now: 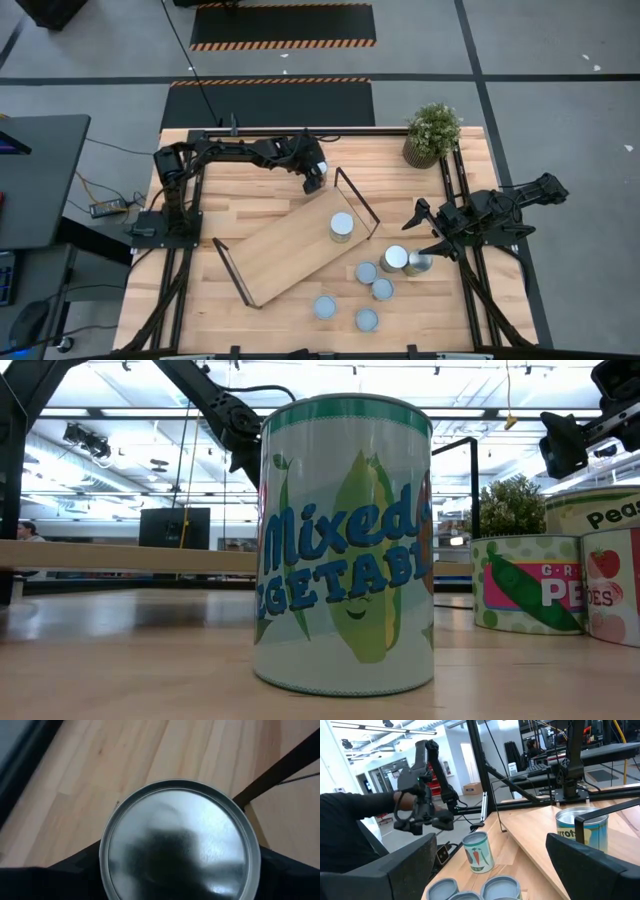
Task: Pick and place cans onto a shelf
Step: Put the large canned peaches on the shelf
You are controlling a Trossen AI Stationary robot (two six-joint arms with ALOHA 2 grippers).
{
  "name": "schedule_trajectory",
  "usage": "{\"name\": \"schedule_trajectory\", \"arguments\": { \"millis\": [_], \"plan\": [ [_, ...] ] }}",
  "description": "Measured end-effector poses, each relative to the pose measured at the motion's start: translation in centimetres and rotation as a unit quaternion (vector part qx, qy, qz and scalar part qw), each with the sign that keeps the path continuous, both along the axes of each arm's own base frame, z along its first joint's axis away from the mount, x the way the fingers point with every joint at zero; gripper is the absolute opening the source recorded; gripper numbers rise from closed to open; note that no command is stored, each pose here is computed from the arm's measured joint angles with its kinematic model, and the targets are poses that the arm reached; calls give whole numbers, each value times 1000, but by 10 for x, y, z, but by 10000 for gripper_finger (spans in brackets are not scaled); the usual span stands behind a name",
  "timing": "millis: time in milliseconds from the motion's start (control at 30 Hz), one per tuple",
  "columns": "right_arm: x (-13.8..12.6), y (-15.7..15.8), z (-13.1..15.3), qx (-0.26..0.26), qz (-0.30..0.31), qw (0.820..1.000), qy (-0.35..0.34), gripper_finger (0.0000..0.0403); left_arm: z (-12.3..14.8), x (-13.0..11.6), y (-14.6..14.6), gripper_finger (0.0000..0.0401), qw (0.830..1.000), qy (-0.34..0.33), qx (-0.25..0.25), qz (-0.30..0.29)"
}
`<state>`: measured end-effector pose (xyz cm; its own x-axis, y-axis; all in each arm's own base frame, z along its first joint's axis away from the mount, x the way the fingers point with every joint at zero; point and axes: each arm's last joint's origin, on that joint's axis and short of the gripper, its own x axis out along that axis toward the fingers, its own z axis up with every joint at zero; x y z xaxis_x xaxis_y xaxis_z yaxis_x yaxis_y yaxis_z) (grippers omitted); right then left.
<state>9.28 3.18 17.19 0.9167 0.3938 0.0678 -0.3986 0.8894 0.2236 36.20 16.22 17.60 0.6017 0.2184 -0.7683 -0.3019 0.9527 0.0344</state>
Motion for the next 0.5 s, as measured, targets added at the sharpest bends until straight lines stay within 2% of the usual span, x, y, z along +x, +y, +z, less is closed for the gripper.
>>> {"name": "schedule_trajectory", "arguments": {
  "millis": [167, 333, 500],
  "plan": [
    [0, 0, 0, 0, 0, 1000, -1, 383, 39, -14, -2, 320, 999, -32, 15, 5],
    [0, 0, 0, 0, 0, 1000, 0, 383, 80, -35, -18, 320, 999, -45, 21, -4],
    [0, 0, 0, 0, 0, 1000, -1, 383, 93, -40, -50, 321, 998, -34, -14, -41]
  ]
}}
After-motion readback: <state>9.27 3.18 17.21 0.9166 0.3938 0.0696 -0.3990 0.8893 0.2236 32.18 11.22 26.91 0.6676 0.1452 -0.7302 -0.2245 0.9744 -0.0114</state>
